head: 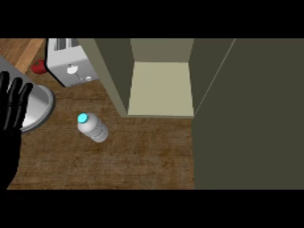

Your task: Pick up the bottled water, place it into the cabinet and close the cabinet

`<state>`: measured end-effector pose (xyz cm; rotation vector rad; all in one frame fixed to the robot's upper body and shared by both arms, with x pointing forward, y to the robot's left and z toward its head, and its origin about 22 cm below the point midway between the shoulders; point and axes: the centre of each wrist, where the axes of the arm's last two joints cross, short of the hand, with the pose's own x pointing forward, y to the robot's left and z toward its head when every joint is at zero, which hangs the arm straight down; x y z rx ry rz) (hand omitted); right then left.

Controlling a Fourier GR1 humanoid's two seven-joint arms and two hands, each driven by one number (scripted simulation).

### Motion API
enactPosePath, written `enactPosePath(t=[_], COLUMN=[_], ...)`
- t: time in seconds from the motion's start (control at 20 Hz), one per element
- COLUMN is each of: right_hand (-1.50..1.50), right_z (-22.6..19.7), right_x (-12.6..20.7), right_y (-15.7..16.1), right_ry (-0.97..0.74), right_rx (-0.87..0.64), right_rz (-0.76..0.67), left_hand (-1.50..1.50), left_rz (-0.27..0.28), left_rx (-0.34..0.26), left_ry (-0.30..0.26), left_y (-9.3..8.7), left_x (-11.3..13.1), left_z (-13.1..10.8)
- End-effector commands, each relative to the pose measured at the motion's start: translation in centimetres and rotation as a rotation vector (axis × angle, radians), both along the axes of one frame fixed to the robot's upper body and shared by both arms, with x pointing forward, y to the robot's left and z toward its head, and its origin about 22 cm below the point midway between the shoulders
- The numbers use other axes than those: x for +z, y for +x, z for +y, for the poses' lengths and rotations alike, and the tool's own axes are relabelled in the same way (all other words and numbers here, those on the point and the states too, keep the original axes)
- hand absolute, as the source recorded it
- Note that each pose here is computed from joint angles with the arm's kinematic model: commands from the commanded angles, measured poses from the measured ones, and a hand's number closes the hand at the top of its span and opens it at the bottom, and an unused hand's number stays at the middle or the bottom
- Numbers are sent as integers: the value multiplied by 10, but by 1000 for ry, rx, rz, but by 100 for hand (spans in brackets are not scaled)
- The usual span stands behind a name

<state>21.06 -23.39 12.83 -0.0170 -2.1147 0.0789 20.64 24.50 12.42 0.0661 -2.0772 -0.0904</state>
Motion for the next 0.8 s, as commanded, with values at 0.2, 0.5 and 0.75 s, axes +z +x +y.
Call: enactPosePath(t=[0.2,0.5,0.75], right_hand=[-150,-150,-150], right_z=[-2,-7,0], right_x=[-2,-2,-2], right_y=[-31,-66,-90], right_ry=[27,90,116], right_rx=[47,145,114], right_rz=[-53,267,270], left_hand=[-150,-150,-150], left_rz=[-48,240,273], left_rx=[-182,-215,-240], left_ry=[-31,-115,-98], left_y=[31,20,-24], left_x=[-5,-8,0], left_z=[26,52,42])
